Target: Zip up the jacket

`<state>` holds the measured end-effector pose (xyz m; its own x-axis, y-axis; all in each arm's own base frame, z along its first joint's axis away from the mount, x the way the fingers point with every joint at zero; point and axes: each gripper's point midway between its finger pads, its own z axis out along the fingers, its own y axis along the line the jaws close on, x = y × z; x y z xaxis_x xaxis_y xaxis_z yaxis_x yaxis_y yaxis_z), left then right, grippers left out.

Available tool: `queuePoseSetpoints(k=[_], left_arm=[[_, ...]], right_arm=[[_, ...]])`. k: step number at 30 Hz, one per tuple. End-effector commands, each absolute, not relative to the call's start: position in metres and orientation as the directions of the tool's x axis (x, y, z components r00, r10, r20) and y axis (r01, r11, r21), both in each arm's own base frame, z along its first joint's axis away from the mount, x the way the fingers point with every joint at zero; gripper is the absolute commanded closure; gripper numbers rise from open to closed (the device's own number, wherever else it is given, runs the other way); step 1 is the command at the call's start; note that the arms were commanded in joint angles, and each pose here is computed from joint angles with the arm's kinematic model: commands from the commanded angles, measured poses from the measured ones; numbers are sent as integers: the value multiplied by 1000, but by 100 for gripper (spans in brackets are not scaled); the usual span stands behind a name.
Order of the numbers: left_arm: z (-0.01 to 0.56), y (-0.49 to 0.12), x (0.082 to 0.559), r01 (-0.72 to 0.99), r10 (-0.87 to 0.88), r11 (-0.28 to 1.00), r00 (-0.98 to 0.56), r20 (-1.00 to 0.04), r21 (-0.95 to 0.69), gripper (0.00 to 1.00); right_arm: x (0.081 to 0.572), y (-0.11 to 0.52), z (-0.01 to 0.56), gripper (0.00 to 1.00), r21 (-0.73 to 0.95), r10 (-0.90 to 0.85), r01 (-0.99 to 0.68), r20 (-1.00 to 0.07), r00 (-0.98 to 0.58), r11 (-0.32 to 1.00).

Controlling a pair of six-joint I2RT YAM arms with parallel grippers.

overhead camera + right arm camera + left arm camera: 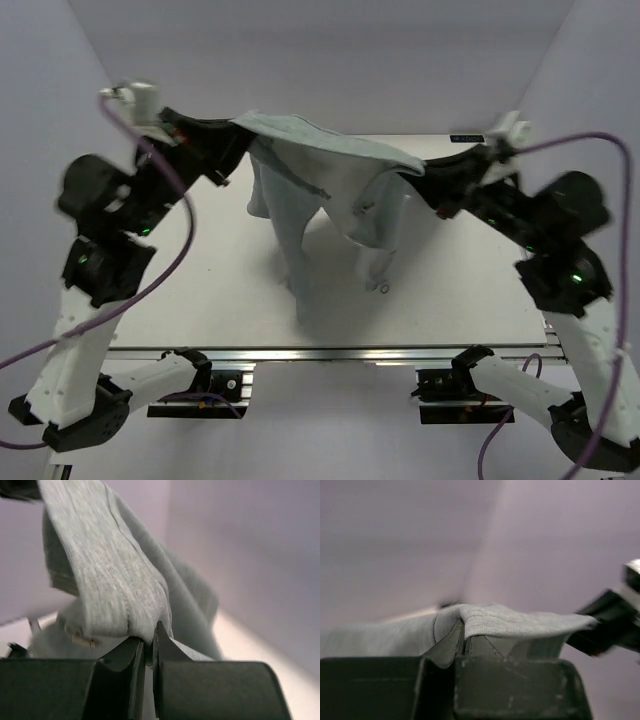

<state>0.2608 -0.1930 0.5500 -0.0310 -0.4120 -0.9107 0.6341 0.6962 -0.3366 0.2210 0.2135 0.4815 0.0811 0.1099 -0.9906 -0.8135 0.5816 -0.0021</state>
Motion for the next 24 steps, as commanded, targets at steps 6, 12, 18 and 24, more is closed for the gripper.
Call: queuePoseSetpoints(k=[6, 12, 18, 24], left_arm=[[687, -180, 167, 860, -633, 449, 115, -766, -242, 100], [685, -180, 217, 775, -650, 542, 143, -746, -323, 100], [561, -195, 383, 354, -548, 790, 41, -836, -501, 100], [350, -185, 544, 64, -509, 823, -355, -784, -564, 74]], right_arm=[[128, 173, 632, 100, -226, 270, -807, -865, 424, 546], [213, 172, 625, 100, -60, 243, -687, -910, 335, 724], [349, 185, 526, 100, 40, 93, -432, -991, 101, 901], [472, 216, 335, 100, 126, 0, -328, -933, -361, 936]])
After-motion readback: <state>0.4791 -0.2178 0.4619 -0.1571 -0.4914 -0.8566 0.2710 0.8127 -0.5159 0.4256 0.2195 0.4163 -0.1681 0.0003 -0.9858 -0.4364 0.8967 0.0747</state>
